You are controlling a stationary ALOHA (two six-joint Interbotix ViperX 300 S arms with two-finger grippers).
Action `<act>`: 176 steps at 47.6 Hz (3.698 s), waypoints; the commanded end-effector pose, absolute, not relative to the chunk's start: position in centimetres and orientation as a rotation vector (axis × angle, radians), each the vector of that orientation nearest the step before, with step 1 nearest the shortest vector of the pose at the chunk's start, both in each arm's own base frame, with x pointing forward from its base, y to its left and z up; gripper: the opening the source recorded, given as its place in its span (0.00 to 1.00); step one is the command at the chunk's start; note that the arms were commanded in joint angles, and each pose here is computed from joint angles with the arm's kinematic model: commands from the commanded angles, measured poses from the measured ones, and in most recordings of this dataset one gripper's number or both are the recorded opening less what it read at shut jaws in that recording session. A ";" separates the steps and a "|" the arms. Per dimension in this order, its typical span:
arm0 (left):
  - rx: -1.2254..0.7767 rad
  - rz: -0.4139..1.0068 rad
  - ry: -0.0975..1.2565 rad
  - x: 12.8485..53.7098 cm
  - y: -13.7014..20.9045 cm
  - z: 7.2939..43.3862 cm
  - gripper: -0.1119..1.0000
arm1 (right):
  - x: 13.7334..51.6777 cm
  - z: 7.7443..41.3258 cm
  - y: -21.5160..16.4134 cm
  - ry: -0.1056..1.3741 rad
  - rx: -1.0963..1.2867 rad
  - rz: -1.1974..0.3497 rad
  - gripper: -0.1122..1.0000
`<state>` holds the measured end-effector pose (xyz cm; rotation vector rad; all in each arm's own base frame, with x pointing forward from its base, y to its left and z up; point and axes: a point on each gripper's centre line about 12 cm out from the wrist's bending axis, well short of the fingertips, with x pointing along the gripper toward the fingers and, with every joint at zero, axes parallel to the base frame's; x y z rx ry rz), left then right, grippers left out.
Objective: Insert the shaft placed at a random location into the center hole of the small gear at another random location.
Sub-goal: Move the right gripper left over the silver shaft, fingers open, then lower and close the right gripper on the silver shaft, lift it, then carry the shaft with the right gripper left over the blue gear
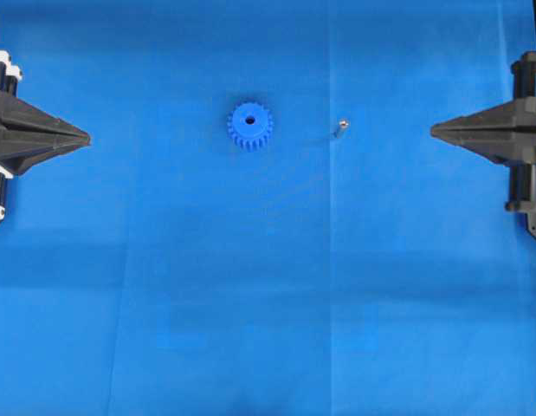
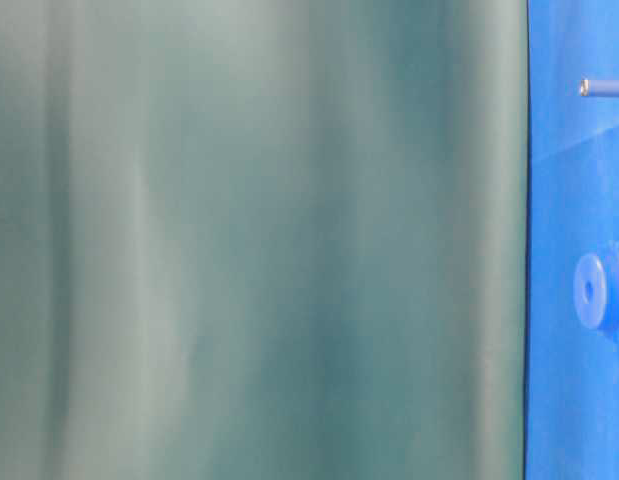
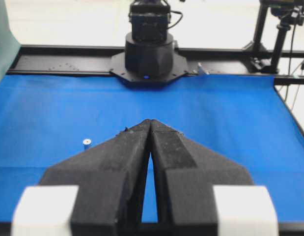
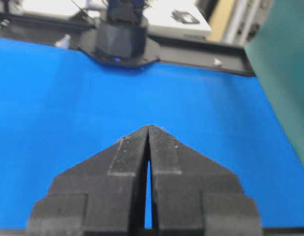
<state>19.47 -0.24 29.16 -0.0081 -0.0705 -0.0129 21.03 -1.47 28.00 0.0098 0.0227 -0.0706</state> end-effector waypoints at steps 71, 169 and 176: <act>-0.007 0.016 -0.051 19.1 0.3 28.6 0.10 | 29.5 11.1 -8.1 0.368 0.149 -0.357 0.71; -0.015 0.022 -0.029 18.9 0.4 28.5 0.10 | 38.3 18.8 -8.6 0.317 0.136 -0.277 0.13; -0.013 0.022 -0.029 18.9 0.4 28.5 0.10 | 40.7 19.0 -8.7 0.313 0.135 -0.265 0.13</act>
